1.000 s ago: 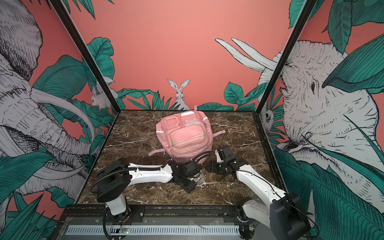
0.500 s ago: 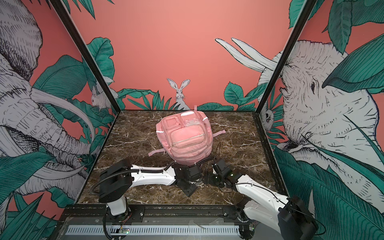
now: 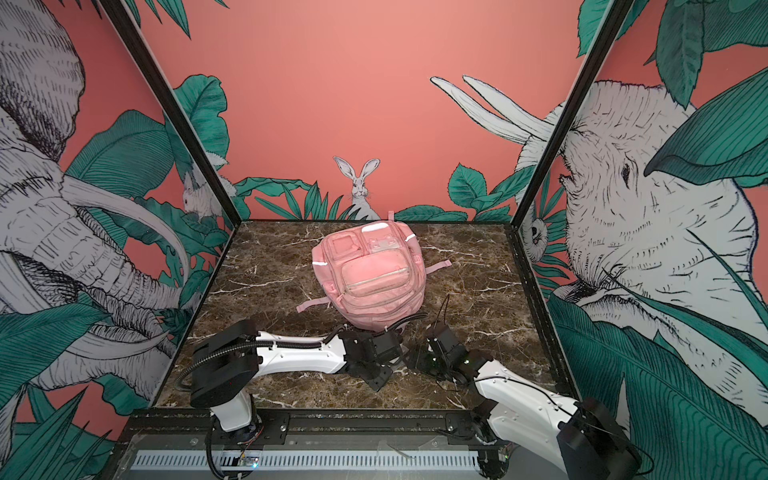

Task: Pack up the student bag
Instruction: 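Grasp the pencil case with the right gripper while left holds it out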

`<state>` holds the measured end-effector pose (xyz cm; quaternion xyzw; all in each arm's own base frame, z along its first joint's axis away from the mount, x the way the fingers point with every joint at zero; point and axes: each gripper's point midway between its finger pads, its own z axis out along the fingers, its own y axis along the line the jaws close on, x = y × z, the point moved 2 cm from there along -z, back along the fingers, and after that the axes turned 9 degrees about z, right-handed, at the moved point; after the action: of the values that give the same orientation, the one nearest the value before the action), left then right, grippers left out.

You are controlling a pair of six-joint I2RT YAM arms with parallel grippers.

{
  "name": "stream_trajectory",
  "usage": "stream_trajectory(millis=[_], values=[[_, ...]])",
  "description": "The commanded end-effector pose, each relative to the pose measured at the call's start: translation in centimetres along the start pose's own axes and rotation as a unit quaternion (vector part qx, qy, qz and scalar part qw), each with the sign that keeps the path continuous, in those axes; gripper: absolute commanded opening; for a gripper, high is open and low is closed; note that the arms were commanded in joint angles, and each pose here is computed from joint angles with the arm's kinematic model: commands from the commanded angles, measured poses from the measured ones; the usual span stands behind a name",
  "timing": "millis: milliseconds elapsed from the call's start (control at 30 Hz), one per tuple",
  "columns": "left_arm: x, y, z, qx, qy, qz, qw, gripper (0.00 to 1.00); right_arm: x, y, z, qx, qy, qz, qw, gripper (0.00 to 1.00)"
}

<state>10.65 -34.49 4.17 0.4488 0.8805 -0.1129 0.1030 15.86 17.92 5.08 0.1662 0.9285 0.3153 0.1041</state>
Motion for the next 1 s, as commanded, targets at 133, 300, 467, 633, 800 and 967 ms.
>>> stream_trajectory(millis=[133,300,467,633,800,967], values=[[0.6,-1.1,-0.2,0.079,-0.009,-0.042,0.996,0.41,-0.2,1.9,1.1,-0.055,0.003,0.022,0.998,0.65],[0.6,-0.9,-0.3,0.098,-0.020,-0.062,0.993,0.41,-0.3,1.7,1.2,-0.050,0.000,0.023,0.998,0.64],[0.3,-1.2,-0.3,0.115,-0.027,-0.070,0.990,0.41,-0.2,2.2,1.5,-0.065,0.007,0.027,0.997,0.61],[0.0,-1.3,-0.3,0.127,-0.033,-0.078,0.988,0.41,0.1,3.1,2.1,-0.083,0.019,0.028,0.996,0.54],[-0.1,-0.8,-0.3,0.141,-0.046,-0.101,0.984,0.41,0.2,2.9,2.1,-0.081,0.018,0.029,0.996,0.48],[-0.4,-0.6,-0.3,0.152,-0.052,-0.112,0.981,0.41,0.5,2.9,2.2,-0.081,0.020,0.028,0.996,0.39]])
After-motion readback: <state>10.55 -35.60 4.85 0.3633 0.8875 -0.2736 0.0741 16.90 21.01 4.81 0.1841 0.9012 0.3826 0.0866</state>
